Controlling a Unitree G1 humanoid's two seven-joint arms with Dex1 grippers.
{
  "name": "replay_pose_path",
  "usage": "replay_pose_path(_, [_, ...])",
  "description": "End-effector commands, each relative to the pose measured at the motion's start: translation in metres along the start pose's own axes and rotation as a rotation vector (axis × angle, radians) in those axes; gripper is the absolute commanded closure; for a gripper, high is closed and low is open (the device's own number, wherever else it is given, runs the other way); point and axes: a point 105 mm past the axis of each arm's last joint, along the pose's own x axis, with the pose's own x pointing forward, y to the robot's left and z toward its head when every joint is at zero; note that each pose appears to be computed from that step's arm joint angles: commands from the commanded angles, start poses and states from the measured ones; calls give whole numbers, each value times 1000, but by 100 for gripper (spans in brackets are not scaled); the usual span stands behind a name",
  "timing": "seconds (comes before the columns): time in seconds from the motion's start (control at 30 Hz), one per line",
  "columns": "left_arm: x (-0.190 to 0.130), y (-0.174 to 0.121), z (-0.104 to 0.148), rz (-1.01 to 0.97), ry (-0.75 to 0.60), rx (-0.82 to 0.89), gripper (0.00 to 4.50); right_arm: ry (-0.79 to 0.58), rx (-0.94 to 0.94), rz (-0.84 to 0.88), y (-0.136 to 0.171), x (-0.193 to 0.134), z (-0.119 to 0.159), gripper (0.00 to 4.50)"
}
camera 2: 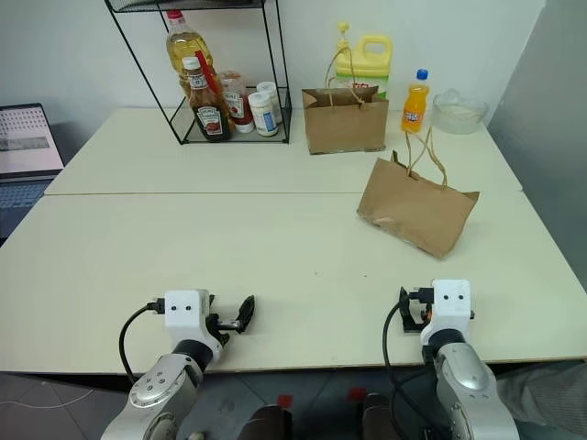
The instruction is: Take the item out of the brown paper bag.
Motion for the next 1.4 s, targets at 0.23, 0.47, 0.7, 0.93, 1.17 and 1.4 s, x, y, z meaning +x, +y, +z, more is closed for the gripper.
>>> replay_pose_path(0.23, [1, 3, -7, -3, 25, 4, 2, -72, -2, -7, 0, -2, 16, 0])
replay_pose_path(0.47, [3, 0, -7, -23, 24, 0, 2, -72, -2, -3, -1, -1, 16, 0])
replay_pose_path(0.7, [7, -4, -9, -59, 20, 16, 2, -99, -18, 24, 0, -2, 21, 0])
replay_pose_path(0.93, [13, -14, 7, -208, -30, 107, 2, -159, -77, 216, 8, -7, 43, 0])
replay_pose_path(1.17, [26, -47, 77, -586, -116, 209, 2, -215, -112, 318, -8, -2, 91, 0])
replay_pose_path(1.4, [17, -83, 163, -955, -190, 349, 2, -270, -190, 298, -29, 17, 147, 0])
